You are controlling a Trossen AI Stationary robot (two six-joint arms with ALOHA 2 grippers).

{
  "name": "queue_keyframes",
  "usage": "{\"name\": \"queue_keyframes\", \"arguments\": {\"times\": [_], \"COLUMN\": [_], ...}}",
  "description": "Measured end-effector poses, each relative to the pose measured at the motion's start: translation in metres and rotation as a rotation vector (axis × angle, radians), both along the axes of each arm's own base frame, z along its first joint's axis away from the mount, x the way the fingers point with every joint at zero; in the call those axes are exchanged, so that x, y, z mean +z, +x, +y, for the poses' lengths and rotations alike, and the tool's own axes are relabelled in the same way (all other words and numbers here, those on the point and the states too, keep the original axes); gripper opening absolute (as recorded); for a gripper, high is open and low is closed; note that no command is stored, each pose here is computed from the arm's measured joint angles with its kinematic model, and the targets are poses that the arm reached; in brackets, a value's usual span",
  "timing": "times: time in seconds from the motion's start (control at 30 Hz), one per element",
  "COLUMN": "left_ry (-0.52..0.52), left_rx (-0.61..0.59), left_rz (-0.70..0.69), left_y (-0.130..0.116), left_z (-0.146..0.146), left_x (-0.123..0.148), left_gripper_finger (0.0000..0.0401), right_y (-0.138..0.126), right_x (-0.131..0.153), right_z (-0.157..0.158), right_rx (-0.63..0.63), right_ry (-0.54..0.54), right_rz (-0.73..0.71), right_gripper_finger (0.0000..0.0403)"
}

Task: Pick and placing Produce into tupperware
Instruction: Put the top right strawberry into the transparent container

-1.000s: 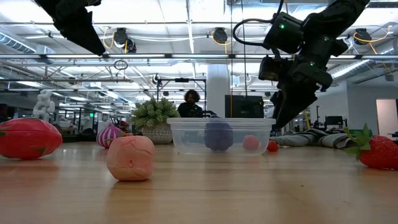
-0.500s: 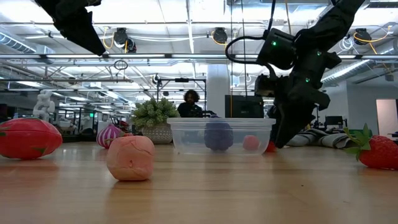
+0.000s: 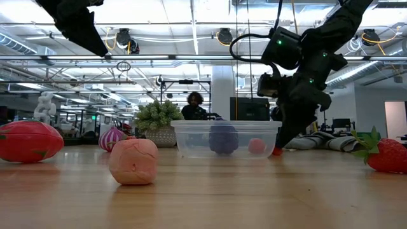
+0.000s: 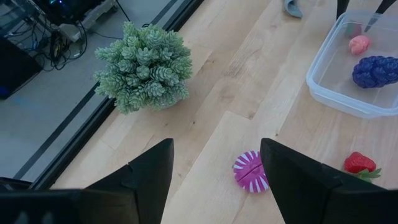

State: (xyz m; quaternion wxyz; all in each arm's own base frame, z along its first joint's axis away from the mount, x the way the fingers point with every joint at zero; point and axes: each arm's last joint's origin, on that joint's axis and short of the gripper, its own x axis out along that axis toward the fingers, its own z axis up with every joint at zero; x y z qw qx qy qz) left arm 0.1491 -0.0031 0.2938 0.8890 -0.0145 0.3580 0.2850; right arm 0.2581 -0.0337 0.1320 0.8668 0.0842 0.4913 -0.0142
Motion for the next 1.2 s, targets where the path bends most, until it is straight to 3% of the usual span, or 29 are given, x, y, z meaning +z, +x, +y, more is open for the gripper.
{"name": "queue_keyframes", "arguments": {"times": [0.47, 1.2], "left_ry": [0.000, 0.003], "left_rx": [0.000, -0.003], "left_rz": [0.000, 0.003], "left_y": [0.0000, 0.0000], "left_z": [0.0000, 0.0000], "left_x": [0.0000, 0.0000], "left_gripper_finger": [0.0243, 0.0243], "right_y": [-0.0012, -0.0016], "right_x": [-0.0007, -0.0010], "right_z": [0.0002, 0.0002], "right_rx": [-0.047, -0.049], "right_ry": [0.030, 0.031], "right_rz": [0.017, 0.022], "right_gripper_finger": [0.0203, 0.0136]}}
